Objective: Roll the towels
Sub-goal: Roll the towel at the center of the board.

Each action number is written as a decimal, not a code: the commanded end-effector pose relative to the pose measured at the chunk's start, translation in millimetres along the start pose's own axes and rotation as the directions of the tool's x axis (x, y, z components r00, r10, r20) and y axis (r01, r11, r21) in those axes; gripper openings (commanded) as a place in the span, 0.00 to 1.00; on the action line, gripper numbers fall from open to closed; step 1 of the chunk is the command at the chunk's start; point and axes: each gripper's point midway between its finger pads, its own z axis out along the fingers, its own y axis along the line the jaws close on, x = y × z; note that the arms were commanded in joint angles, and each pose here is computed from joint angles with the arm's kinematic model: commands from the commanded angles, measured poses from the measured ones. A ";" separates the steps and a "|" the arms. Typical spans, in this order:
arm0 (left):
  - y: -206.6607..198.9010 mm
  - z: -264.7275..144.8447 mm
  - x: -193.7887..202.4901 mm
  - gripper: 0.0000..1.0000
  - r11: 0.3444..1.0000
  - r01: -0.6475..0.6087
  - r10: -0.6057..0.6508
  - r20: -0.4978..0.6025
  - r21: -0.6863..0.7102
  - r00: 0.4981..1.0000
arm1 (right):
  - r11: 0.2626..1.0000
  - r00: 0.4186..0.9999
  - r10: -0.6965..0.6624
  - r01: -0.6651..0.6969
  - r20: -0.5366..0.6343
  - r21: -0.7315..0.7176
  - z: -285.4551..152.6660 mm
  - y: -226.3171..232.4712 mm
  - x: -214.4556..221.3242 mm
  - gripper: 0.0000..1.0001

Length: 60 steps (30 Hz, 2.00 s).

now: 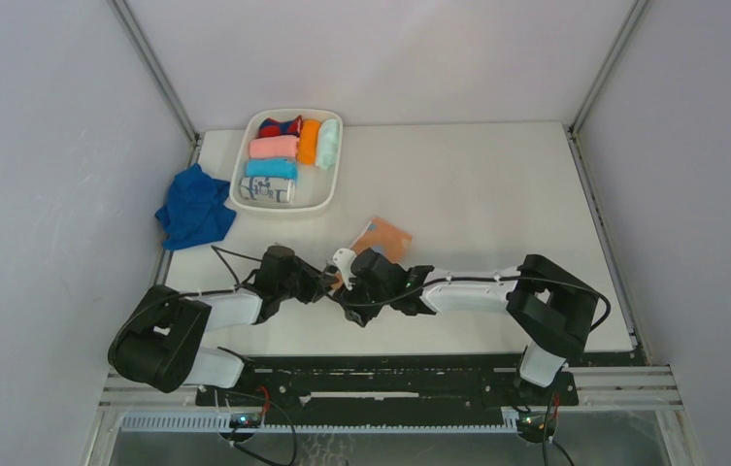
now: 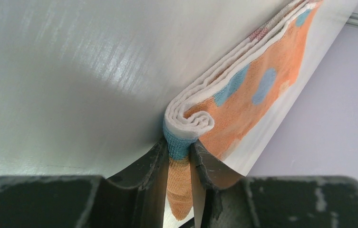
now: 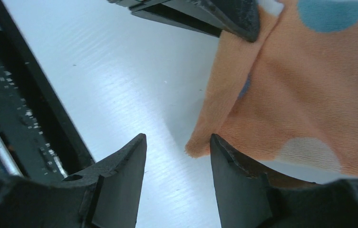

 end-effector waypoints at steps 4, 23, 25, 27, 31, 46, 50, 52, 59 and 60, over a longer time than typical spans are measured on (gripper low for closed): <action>74.4 -6.4 6.2 0.28 0.961 0.014 -0.013 0.004 -0.276 1.000 | 0.985 0.993 -0.116 0.113 0.019 0.132 10.2 -18.6 -8.6 0.49; 59.8 -16.2 2.2 0.36 0.977 0.052 -0.046 0.032 -0.207 0.998 | 0.945 0.973 0.228 -0.228 -0.029 -0.235 5.8 -3.6 -10.6 0.00; 55.4 -18.7 1.6 0.41 0.981 0.053 -0.047 0.037 -0.188 0.998 | 0.902 0.947 0.317 -0.317 -0.046 -0.293 5.2 -6.3 -10.8 0.00; 51.2 -21.7 0.4 0.46 0.984 0.051 -0.043 0.045 -0.171 0.998 | 0.846 0.910 0.410 -0.406 -0.066 -0.345 5.6 -10.0 -11.1 0.00; 42.7 -25.6 0.1 0.54 0.990 0.040 -0.034 0.045 -0.138 0.998 | 0.728 0.832 0.539 -0.538 -0.130 -0.424 7.1 -15.8 -6.4 0.00; 21.7 -16.6 2.3 0.64 0.998 0.018 -0.018 0.010 -0.053 1.000 | 0.459 0.614 0.734 -0.764 -0.292 -0.453 20.9 -39.7 19.0 0.00; 25.1 -9.0 2.6 0.62 0.997 0.032 -0.032 0.003 -0.069 0.999 | 0.434 0.578 0.753 -0.795 -0.314 -0.423 24.6 -44.4 27.8 0.00; 28.4 -5.6 2.6 0.61 0.996 0.044 -0.044 0.002 -0.080 0.999 | 0.424 0.566 0.759 -0.805 -0.322 -0.415 25.5 -45.8 30.5 0.00; 41.8 -5.2 2.3 0.57 0.992 0.076 -0.074 0.023 -0.101 0.997 | 0.394 0.526 0.779 -0.834 -0.342 -0.387 27.8 -51.1 37.5 0.00; 44.7 -6.9 2.4 0.57 0.991 0.078 -0.076 0.028 -0.104 0.997 | 0.388 0.519 0.781 -0.838 -0.346 -0.383 28.0 -51.5 38.5 0.00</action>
